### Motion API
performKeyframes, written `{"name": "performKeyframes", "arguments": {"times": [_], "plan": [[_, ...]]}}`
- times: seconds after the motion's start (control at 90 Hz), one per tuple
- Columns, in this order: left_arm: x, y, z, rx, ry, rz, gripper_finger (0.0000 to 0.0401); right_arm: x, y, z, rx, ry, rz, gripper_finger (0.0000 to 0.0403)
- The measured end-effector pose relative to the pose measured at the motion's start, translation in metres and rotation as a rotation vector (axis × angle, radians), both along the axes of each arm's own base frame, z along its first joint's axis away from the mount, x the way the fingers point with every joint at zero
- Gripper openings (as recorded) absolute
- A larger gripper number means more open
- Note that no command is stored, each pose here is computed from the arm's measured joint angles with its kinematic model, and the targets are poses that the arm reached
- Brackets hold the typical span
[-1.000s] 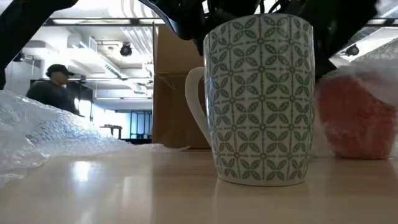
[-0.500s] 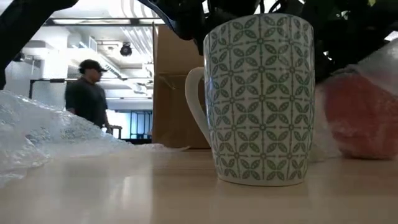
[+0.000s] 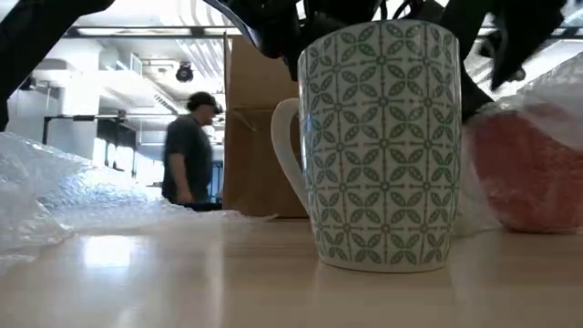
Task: Wrap mug
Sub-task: Wrap the orange mug in bubble wrap
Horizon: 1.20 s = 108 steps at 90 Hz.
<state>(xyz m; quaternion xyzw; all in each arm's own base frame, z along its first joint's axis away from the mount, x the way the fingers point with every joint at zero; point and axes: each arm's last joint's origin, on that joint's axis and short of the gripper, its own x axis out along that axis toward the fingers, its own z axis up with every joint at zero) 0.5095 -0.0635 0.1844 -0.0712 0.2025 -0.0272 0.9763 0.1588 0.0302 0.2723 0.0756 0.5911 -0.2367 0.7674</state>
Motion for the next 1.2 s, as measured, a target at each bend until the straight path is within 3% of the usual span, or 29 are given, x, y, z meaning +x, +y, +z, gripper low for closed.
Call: {"name": "performKeyframes", "arguments": {"times": [0.122,0.256,0.3,0.433,0.544,0.7,0.956,1.2], "plan": [[0.0,0.0,0.0,0.0,-0.001,-0.001,0.0021,-0.016,-0.005,-0.022,-0.03,0.071,-0.186,0.0141],[0.0,0.0,0.0,-0.001,-0.003,-0.001,0.0021,-0.024,-0.004,-0.049,0.032,0.133,-0.246,0.0155],[0.0,0.0,0.0,-0.001,-0.005,-0.001,0.0021,-0.022,-0.003,-0.049,0.046,0.141,-0.228,0.0157],[0.0,-0.001,0.001,-0.005,-0.008,-0.003,0.0021,-0.008,0.002,-0.038,0.121,-0.026,-0.151,0.0154],[0.0,-0.001,0.001,-0.007,-0.007,-0.003,0.0021,0.004,0.008,-0.026,0.27,-0.177,-0.037,0.0143],[0.0,-0.001,0.001,-0.008,-0.007,-0.002,0.0021,0.012,0.015,-0.03,0.361,-0.173,0.013,0.0124],[0.0,-0.001,0.0,-0.008,0.005,-0.006,0.0021,0.041,0.039,-0.052,0.391,-0.191,0.188,0.0095],[-0.003,-0.001,0.004,-0.003,0.022,-0.002,0.0021,0.055,0.053,-0.074,0.371,-0.103,0.247,0.006]]}}
